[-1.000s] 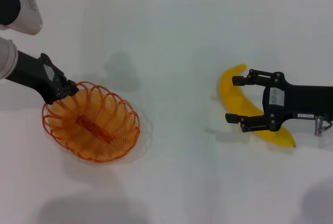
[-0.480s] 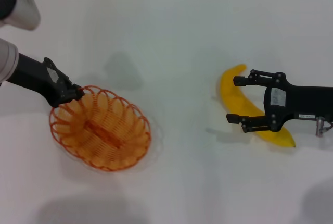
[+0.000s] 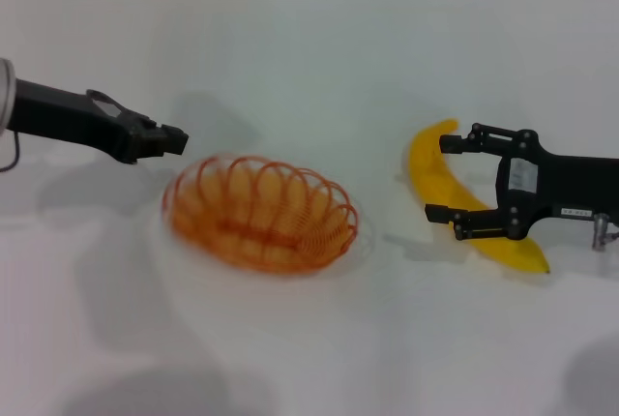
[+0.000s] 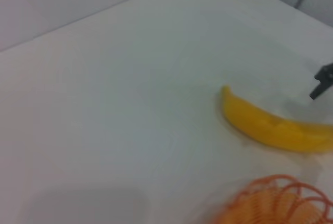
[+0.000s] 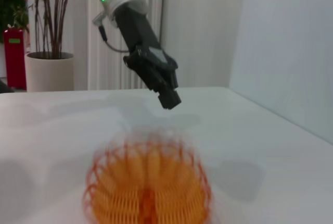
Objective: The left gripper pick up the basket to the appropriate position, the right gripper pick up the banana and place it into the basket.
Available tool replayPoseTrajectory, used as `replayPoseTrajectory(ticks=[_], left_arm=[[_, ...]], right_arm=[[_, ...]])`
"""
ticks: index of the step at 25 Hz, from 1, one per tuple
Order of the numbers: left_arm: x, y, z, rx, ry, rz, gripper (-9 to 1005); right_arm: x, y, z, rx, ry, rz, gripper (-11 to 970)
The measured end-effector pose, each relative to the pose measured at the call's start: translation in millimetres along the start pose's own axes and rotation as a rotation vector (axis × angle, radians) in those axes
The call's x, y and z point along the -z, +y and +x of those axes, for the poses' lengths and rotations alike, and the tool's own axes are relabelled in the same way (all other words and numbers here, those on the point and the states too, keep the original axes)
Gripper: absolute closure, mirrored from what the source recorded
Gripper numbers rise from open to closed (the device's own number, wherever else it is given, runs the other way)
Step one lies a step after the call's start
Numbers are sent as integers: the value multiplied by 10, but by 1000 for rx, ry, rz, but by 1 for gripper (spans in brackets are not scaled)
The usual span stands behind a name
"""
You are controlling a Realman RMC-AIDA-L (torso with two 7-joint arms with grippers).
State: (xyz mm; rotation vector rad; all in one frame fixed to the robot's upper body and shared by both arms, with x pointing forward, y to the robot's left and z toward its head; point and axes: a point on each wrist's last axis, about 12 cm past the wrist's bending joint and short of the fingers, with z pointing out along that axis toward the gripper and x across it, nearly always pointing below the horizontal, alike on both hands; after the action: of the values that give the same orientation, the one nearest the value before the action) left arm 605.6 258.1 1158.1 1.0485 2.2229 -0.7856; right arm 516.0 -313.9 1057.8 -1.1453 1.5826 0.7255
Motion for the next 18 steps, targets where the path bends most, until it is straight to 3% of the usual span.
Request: replayPoseTrajectory(ticks=[8, 18], left_arm=[[-243, 62, 28, 99, 2, -17, 931], [-256, 71, 12, 97, 4, -21, 930]], right_arm=[[-12, -20, -21, 3, -12, 10, 70], [-13, -21, -21, 4, -11, 10, 71]])
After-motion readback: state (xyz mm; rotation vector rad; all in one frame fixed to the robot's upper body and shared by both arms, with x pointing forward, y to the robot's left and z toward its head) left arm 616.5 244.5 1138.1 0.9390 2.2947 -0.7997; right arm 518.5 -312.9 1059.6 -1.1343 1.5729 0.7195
